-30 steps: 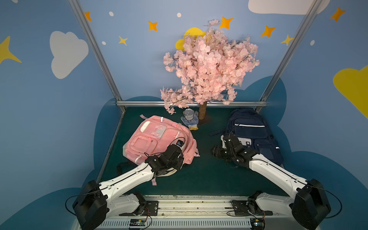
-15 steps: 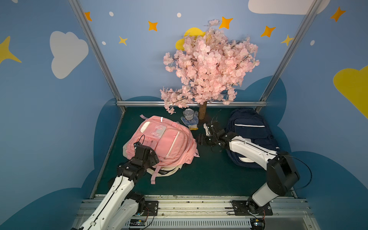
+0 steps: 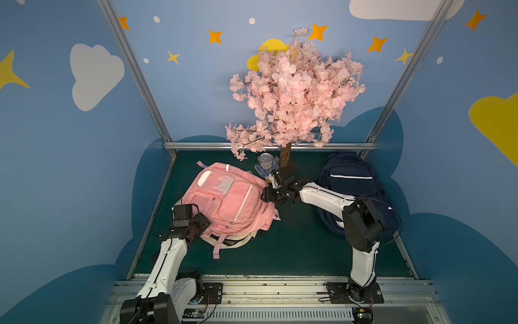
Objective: Zip up the backpack
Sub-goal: Pick up the backpack from the backpack.
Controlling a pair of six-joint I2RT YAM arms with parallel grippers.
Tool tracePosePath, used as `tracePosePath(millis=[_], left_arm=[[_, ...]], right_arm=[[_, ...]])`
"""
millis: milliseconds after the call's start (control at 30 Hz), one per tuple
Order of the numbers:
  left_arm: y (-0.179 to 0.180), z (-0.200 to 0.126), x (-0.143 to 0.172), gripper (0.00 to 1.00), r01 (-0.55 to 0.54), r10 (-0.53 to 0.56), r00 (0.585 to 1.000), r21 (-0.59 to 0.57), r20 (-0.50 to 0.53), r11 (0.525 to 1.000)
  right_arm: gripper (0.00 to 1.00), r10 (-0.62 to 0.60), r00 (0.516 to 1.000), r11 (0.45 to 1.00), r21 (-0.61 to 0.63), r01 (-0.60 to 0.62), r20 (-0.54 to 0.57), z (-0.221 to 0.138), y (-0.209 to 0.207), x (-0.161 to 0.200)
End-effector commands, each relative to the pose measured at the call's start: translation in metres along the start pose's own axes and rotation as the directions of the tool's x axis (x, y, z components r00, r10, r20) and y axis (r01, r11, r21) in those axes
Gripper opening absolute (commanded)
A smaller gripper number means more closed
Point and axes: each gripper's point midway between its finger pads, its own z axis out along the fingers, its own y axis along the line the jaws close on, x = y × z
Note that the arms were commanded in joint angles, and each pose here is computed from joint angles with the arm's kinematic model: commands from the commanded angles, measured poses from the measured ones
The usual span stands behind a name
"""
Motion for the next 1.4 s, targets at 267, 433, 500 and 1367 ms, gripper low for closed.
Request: tracePosePath(millis=[267,433,500,1367], left_arm=[[-0.02,0.022,-0.068,0.16,0.079,-0.079,0.991,0.002,0.107,0.997],[-0.034,0.001,-0.121,0.06,0.091,-0.083,0.972,-0.027,0.22,0.995],[-0.043,-0.01,-0.138,0.04,0.09,-0.089,0.964,0.007,0.249,0.996],[-0.177,-0.219,-0.109,0.03,-0.363,0.039,0.873,0.595,0.486,0.717]], right_arm=[[0.02,-0.081,0.997,0.995,-0.051,0.08,-0.003,0.041,0.064,-0.023],[0.0,-0.106,0.989,0.987,-0.113,0.118,0.104,0.031,0.095,-0.063],[0.0,-0.115,0.985,0.982,-0.132,0.132,0.132,0.021,0.107,-0.073],[0.0,-0.281,0.746,0.901,-0.101,0.421,0.604,-0.199,0.172,-0.057]])
